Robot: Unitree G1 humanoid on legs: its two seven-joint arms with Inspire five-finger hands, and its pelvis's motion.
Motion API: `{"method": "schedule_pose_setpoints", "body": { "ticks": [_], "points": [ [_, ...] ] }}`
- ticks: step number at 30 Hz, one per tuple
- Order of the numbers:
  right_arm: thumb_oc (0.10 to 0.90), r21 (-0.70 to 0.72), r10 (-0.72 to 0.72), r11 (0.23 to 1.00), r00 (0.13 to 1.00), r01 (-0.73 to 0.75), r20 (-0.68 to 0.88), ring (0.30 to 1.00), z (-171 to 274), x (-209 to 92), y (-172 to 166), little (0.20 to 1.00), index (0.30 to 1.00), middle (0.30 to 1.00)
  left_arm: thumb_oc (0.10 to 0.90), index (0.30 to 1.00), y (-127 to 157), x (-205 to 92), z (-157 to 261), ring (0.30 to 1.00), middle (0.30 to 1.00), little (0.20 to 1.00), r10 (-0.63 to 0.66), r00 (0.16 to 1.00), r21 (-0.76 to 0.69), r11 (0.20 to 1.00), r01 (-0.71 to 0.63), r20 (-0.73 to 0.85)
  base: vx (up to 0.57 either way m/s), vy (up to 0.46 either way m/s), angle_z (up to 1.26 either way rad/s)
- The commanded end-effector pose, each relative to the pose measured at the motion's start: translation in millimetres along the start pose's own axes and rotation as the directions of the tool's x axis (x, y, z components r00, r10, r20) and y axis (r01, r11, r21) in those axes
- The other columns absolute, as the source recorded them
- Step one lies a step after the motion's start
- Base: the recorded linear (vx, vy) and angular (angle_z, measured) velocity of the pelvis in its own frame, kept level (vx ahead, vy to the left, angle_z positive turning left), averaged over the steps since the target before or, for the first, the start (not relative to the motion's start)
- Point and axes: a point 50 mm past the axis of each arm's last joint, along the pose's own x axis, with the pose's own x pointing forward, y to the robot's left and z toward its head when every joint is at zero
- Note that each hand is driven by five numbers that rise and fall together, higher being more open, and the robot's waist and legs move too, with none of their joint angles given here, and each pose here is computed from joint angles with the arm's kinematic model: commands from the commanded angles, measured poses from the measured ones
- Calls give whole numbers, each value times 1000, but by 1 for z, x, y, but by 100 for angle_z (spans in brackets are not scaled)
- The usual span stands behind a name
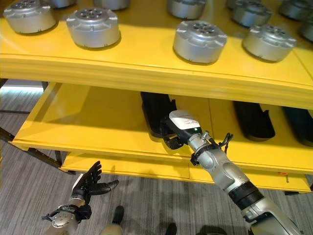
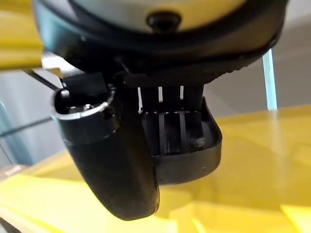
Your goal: Move parts from the plastic box to the shelf.
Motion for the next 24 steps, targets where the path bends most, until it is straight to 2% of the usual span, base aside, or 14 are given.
{"method": "schedule_pose_setpoints", "body": {
  "ticks": [1, 12, 24],
  "points": [
    [400, -110, -287, 950, 955, 293, 71, 300, 8, 28, -88, 300, 300, 300, 900, 1000, -4, 10, 58, 1000, 1000, 1000, -91, 962, 65, 995, 77, 257, -127, 22, 4],
    [400, -203, -411, 895, 911, 397, -32, 300, -9, 49, -143, 300, 300, 300, 900, 1000, -10, 17, 80, 1000, 1000, 1000, -110, 937, 72, 993, 91, 331, -95, 46, -3],
    [400, -156, -510, 855, 855, 494, -90, 300, -12, 58, -173, 300, 300, 300, 900, 1000, -16, 25, 100, 1000, 1000, 1000, -90, 913, 45, 996, 79, 399, -62, 29, -5]
  ]
}}
